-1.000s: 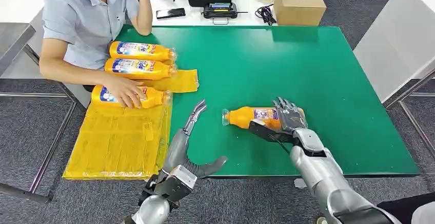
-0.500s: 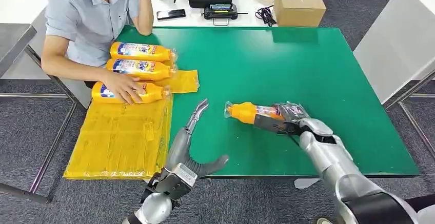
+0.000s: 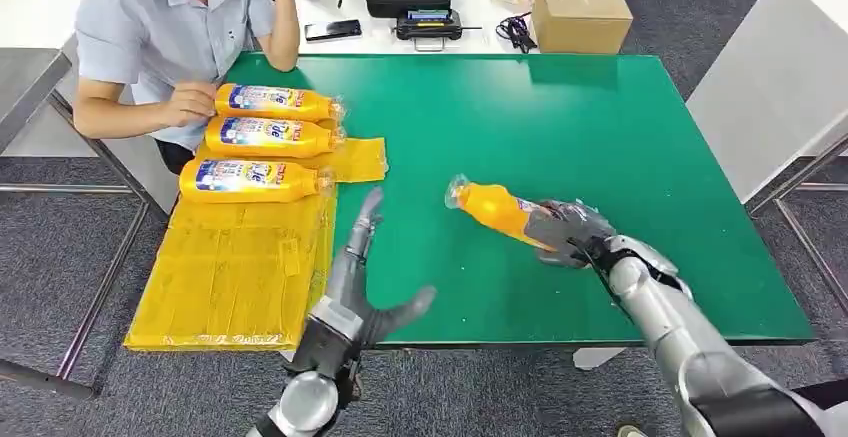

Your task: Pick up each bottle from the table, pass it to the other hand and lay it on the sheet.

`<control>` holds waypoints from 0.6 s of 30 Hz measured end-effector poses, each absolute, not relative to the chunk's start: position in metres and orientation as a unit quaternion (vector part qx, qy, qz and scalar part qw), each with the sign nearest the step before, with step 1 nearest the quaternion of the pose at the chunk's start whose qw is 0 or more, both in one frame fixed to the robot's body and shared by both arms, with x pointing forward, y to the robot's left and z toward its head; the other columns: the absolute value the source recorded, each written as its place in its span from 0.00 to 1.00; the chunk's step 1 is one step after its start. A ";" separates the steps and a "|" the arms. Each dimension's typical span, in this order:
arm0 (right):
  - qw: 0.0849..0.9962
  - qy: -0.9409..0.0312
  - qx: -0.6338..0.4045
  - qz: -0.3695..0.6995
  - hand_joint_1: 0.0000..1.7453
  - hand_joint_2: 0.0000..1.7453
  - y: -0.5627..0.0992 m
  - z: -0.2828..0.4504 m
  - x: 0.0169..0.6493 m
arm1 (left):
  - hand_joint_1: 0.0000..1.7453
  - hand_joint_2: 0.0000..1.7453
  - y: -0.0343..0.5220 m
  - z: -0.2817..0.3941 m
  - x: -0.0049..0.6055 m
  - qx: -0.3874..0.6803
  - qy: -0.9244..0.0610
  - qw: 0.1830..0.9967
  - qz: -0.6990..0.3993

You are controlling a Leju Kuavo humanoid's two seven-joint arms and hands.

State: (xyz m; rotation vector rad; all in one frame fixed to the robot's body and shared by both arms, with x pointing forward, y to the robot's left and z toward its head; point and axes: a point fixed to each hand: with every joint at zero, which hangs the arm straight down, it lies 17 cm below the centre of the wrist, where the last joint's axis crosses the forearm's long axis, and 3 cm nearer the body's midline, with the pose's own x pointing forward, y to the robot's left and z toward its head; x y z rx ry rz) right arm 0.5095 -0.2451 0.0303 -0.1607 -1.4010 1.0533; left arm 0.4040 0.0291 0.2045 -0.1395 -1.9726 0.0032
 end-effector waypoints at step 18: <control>0.503 -0.779 -0.037 0.374 1.00 1.00 -0.098 0.133 0.471 | 0.00 1.00 0.026 0.069 0.411 -0.161 -0.620 0.755 0.143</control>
